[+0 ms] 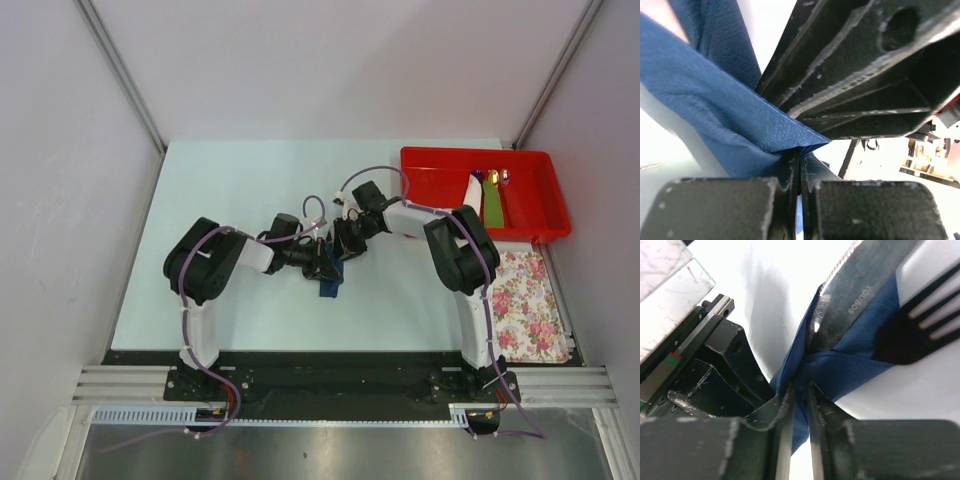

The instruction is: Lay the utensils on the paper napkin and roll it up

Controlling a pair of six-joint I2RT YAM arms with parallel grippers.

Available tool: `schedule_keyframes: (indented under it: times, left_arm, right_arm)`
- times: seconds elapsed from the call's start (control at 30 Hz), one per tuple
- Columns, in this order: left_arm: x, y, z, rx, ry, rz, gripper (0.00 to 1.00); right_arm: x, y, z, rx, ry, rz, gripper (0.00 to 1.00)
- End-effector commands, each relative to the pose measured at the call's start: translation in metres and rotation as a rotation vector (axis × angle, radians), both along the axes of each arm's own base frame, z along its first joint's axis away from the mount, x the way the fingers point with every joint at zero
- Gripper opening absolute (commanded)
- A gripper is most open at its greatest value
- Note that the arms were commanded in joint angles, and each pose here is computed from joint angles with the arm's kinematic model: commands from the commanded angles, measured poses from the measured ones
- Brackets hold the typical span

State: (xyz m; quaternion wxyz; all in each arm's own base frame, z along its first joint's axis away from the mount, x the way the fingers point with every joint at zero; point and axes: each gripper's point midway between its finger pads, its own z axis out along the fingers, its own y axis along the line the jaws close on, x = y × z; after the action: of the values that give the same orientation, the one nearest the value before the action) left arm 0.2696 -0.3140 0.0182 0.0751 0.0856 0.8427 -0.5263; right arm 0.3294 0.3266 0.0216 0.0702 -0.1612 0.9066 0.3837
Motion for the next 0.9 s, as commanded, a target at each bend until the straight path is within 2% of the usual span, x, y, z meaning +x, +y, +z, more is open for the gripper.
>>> schedule_keyframes:
  times: [0.0, 0.07, 0.2, 0.57, 0.73, 0.87]
  left_arm:
    - [-0.026, 0.005, -0.024, 0.054, 0.049, -0.066, 0.0]
    - [-0.028, 0.007, -0.028, 0.063, 0.052, -0.075, 0.0]
    - [-0.034, 0.011, -0.035, 0.088, 0.067, -0.094, 0.0]
    - [-0.035, 0.014, -0.039, 0.112, 0.061, -0.102, 0.01]
    - [-0.033, 0.012, -0.033, 0.1, 0.038, -0.106, 0.01]
    - [-0.031, 0.012, -0.027, 0.091, 0.011, -0.117, 0.01]
  right_arm:
    - [0.019, -0.018, 0.022, -0.037, -0.068, -0.016, 0.26]
    - [0.023, -0.02, 0.034, -0.008, -0.069, -0.018, 0.29]
    - [0.029, -0.029, 0.051, 0.054, -0.048, -0.035, 0.41]
    - [0.03, -0.023, 0.057, 0.134, 0.01, -0.064, 0.61]
    - [0.022, -0.019, 0.041, 0.102, 0.02, -0.033, 0.57]
    - [0.013, -0.025, 0.018, 0.03, 0.029, -0.006, 0.47]
